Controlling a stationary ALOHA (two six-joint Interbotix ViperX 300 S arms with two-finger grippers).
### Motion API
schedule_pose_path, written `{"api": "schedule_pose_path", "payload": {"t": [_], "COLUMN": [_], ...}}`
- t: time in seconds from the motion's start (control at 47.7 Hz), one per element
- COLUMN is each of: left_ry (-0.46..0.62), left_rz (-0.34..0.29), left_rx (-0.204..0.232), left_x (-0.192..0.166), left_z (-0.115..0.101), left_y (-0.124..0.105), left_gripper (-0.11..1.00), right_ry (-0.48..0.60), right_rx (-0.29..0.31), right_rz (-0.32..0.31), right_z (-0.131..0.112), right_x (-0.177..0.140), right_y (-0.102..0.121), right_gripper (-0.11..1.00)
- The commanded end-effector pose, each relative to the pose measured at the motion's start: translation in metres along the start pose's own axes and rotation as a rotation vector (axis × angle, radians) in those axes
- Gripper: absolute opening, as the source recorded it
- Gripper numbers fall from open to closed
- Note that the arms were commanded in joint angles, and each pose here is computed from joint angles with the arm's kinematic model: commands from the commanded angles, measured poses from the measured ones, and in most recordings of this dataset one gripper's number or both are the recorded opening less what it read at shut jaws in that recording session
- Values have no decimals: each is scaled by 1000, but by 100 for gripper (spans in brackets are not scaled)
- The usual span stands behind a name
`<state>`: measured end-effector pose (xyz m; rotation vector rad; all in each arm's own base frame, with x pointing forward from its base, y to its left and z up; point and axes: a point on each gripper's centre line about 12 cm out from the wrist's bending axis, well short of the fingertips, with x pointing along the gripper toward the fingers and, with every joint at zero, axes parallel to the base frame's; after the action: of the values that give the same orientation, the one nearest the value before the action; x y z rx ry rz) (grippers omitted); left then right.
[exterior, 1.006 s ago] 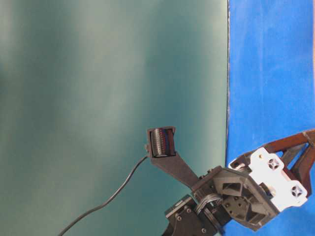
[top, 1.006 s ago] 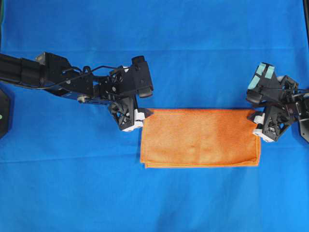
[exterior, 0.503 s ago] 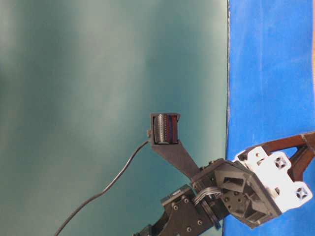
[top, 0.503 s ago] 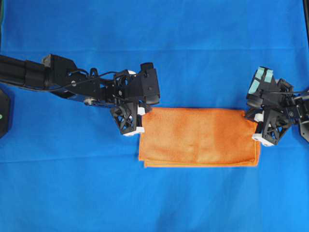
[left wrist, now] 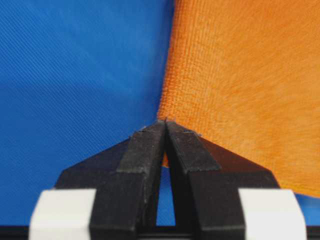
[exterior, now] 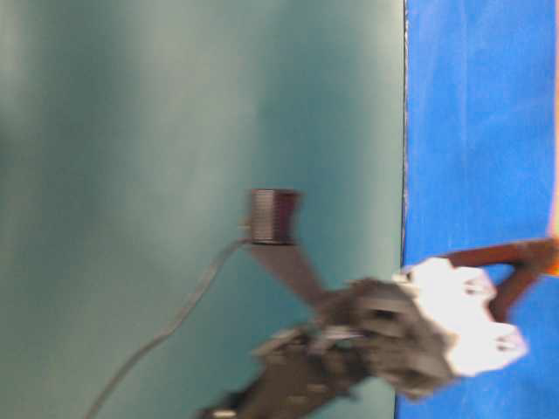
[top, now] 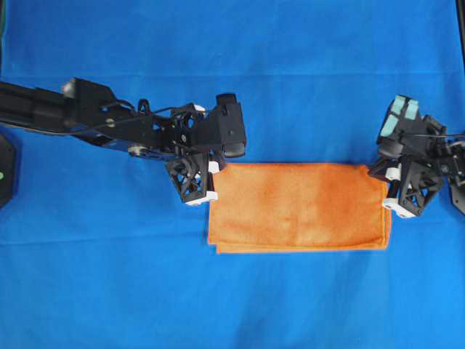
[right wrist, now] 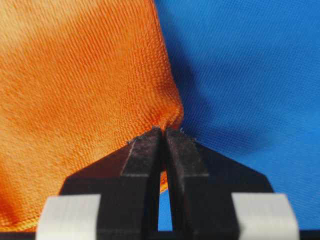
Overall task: Fold the orange towel.
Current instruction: 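Grasp the left and right corners of the folded strip, then lift the strip and swing the right gripper up, rotating it vertical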
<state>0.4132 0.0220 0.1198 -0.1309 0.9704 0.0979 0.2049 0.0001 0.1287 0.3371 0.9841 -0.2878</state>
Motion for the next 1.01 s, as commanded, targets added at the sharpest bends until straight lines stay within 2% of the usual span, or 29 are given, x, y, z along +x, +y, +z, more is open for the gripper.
{"api": "schedule_pose_path", "payload": {"t": [0.0,0.147,0.398,0.671,0.796,0.985], "left_ry": [-100,-156,-173,-193,-232,-304], "left_rz": [-14,-22,-24,-30,-47,-89], "left_rx": [0,2,6,6,18,53], "left_x": [-39,-71,-81,-83,-83,-74], "left_z": [33,46,52,57,62,61], "left_y": [-5,-8,-8,-11,-20,-42], "left_gripper": [2,2,2,2,2,2], "right_ry": [-46,-93,-220,-225,-204,-217], "right_rx": [10,27,58,37,45,77], "right_rz": [-1,-17,29,28,-3,-126], "right_z": [13,21,29,30,30,43], "right_x": [-18,-45,-85,-86,-78,-68], "right_y": [2,-2,-6,-6,-9,-34], "right_gripper": [2,2,2,2,2,2]}}
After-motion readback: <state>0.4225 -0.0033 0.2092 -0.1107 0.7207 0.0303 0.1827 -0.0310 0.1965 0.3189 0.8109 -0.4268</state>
